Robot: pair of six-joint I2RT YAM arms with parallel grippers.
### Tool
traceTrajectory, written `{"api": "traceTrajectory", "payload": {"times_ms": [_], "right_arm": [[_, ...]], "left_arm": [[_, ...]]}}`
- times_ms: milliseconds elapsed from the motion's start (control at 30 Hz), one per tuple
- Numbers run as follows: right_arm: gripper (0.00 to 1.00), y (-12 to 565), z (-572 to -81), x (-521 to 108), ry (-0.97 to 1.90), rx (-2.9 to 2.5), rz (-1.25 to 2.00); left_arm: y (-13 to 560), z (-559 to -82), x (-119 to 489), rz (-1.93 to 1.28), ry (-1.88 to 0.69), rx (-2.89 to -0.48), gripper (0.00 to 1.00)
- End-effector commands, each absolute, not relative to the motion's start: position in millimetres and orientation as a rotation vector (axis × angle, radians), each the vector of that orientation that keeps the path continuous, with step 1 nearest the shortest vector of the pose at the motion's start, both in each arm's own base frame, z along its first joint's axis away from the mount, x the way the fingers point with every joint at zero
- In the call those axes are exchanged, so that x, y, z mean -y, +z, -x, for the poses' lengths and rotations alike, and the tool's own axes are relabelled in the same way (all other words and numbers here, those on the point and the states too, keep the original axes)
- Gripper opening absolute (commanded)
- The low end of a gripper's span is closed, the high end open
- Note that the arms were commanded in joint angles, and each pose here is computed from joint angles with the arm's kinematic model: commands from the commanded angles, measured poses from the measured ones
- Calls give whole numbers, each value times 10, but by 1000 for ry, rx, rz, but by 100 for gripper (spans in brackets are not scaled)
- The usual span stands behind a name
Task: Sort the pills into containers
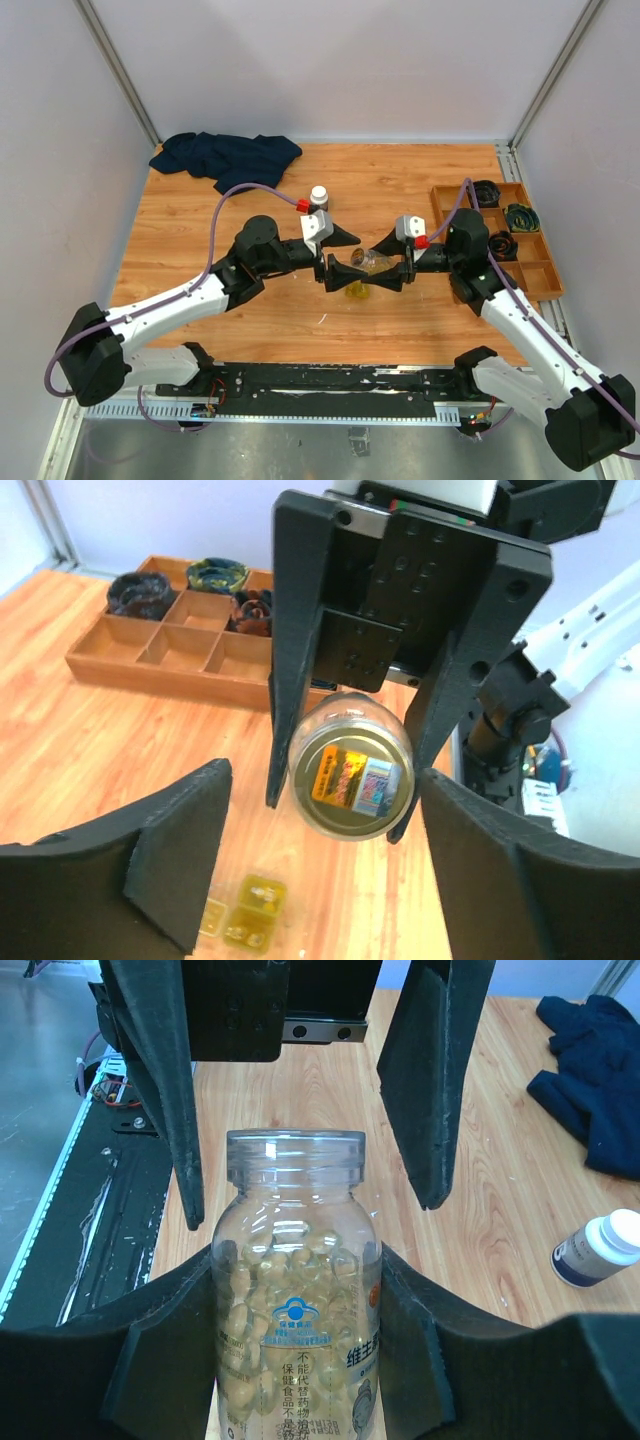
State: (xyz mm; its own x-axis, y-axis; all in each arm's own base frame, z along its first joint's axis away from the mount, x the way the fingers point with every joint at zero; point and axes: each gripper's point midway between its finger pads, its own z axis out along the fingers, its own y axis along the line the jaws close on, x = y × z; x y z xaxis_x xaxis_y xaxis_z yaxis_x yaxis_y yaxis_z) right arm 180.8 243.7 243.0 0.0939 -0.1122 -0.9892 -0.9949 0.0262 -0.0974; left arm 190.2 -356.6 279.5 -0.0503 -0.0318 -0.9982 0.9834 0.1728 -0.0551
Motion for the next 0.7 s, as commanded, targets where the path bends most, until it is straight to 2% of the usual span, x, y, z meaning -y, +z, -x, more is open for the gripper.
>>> {"api": "traceTrajectory", "payload": {"times_ms": [0, 233, 433, 567, 667], "right_arm": [[1, 2661, -1750, -2472, 1049, -1111, 1343], [1, 2658, -1756, -2471, 1046, -1114, 1341], [0, 2634, -1808, -2466, 1025, -1137, 1328], [1, 2588, -1919, -2451, 982, -1191, 1300], [0, 2567, -1968, -2443, 965, -1215, 1285]], "left_arm": [[2997, -1938, 3467, -900, -1132, -1314, 86], [3197, -1739, 3280, -819, -1213, -1311, 99], [3400, -1604, 3129, -609, -1389, -1336, 99], [3415, -1658, 3111, -423, -1498, -1415, 89], [3232, -1936, 3070, -263, -1348, -1534, 85]]}}
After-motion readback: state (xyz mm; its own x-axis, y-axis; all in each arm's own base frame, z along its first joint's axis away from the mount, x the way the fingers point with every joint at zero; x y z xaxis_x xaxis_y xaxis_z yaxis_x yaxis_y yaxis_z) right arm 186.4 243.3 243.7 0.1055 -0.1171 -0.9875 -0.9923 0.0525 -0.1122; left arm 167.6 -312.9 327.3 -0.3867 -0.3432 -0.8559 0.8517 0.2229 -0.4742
